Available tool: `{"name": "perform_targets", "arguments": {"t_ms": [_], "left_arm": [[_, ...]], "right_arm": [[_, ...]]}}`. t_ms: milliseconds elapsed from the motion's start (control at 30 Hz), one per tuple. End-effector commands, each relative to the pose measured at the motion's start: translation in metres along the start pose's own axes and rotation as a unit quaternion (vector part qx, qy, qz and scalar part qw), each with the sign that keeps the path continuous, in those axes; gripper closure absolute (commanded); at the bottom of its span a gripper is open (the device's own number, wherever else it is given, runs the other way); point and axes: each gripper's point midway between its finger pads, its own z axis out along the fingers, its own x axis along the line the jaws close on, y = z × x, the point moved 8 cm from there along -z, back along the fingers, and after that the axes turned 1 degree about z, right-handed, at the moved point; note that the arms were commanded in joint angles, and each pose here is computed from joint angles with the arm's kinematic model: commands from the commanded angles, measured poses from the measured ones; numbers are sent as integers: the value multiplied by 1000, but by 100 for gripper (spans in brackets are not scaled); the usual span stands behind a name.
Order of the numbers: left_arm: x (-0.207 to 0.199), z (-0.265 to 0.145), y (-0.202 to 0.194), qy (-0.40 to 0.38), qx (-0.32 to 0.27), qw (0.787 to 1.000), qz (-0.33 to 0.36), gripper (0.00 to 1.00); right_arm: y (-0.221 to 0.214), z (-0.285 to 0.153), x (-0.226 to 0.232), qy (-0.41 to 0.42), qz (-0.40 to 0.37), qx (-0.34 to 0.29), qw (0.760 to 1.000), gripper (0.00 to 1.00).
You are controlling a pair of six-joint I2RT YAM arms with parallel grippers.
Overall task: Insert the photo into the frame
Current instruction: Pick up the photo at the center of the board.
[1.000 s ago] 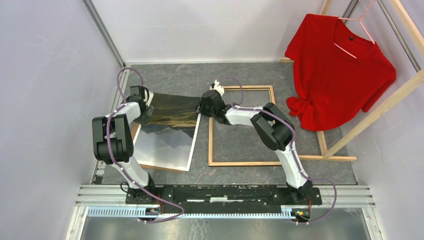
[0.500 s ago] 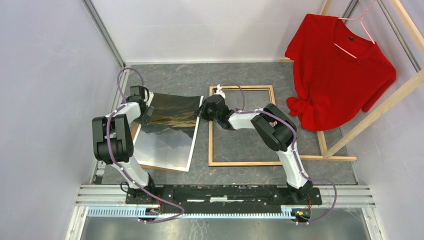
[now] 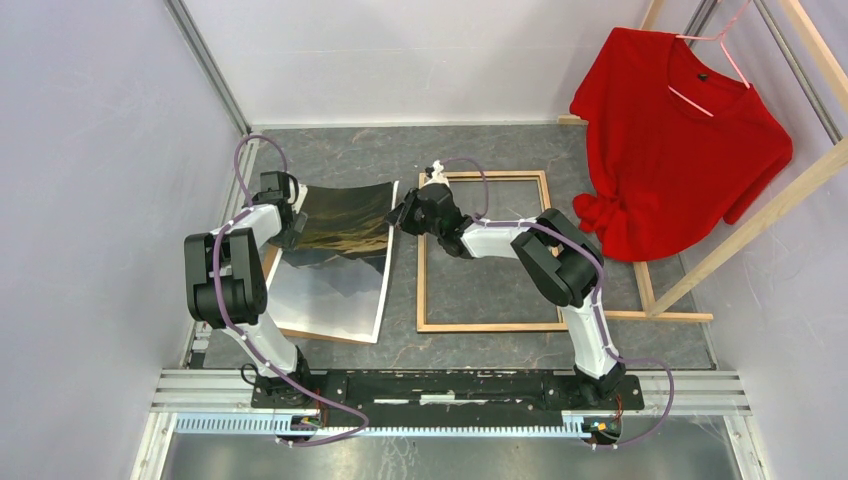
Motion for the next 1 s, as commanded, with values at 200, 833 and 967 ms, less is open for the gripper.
{"name": "perform_targets", "arguments": {"t_ms": [200,833,967], "left_arm": [[1,-2,-1,-9,3,1000,16,22],[80,-83,4,-39,-63,995,-69,0],[60,-88,-6,-50,-57,996,-47,0]], "right_arm": [[0,11,16,29,-13,11,999,78],[179,-176,102,-8,-303,-117,946,100],[213,-276,91,-178,-369,-189,892,100]]}}
